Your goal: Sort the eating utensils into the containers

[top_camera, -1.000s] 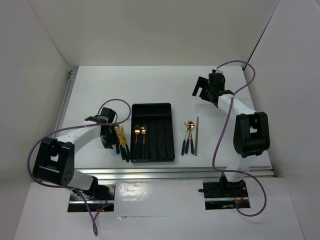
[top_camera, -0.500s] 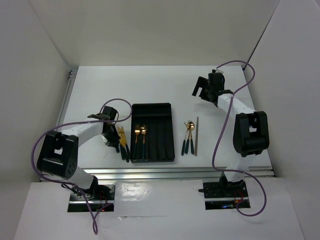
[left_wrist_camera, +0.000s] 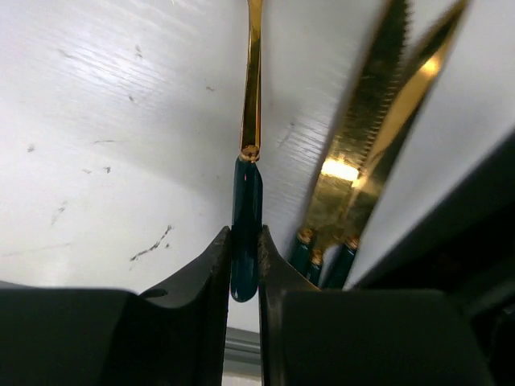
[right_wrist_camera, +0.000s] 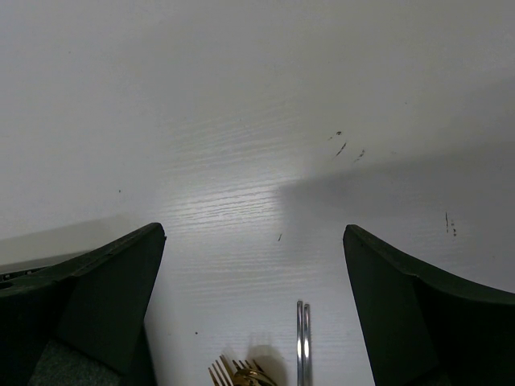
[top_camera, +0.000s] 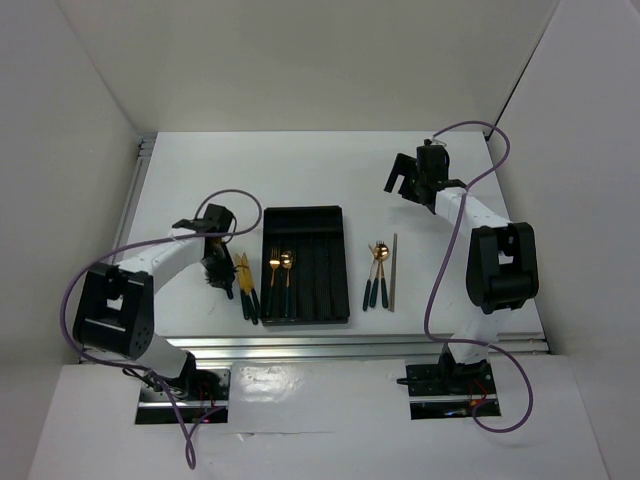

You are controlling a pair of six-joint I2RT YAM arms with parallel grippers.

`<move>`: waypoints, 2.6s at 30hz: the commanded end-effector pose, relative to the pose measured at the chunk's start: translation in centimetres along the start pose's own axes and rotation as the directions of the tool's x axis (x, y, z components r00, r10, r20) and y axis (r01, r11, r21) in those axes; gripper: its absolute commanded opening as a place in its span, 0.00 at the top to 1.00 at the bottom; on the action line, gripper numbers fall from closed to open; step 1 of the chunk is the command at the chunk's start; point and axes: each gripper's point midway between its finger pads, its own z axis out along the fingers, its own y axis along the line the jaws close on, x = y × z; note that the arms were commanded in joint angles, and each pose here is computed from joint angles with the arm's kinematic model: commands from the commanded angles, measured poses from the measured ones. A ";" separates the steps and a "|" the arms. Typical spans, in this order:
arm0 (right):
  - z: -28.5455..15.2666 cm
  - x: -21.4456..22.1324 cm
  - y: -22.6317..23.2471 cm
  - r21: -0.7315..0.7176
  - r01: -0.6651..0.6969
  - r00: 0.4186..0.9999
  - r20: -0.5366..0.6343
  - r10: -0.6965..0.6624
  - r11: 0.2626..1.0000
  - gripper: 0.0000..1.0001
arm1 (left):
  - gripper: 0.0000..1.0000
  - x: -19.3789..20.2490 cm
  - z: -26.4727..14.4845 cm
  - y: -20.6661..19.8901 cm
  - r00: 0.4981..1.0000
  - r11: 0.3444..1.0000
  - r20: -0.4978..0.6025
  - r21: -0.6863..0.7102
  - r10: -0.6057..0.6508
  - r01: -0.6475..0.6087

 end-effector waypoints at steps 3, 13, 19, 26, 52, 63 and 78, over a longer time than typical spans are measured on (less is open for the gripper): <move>-0.6 -2.0 0.3 0.003 -0.019 0.999 0.049 0.019 1.000 0.00 | 1.00 -4.4 -7.3 -2.1 0.980 0.990 0.199 0.136 0.014 -0.042; -0.1 -2.0 0.3 0.003 -0.019 0.999 0.049 0.019 1.000 0.00 | 1.00 -3.8 -13.0 -6.8 0.959 0.892 0.256 0.398 0.119 -0.217; -0.1 -2.5 0.3 0.008 -0.029 0.998 0.062 0.029 1.000 0.00 | 1.00 -0.9 -14.2 -12.0 0.922 0.753 0.320 0.547 0.216 -0.366; -0.9 -2.1 -0.2 0.029 -0.030 0.998 0.061 0.028 0.999 0.00 | 1.00 1.2 -12.6 -13.7 0.929 0.781 0.290 0.515 0.229 -0.353; -1.4 -1.6 -0.2 0.007 -0.078 0.994 0.080 0.077 0.997 0.00 | 1.00 7.2 -5.0 -12.5 0.979 0.941 0.140 0.285 0.150 -0.185; -0.5 -0.4 -0.7 0.026 -0.085 0.995 0.046 0.084 0.996 0.00 | 1.00 8.1 -4.2 -12.8 0.974 0.933 0.122 0.283 0.193 -0.221; -0.2 0.0 -0.8 0.031 -0.084 0.996 0.038 0.083 0.996 0.00 | 0.99 8.9 -3.3 -13.0 0.963 0.932 0.089 0.244 0.255 -0.270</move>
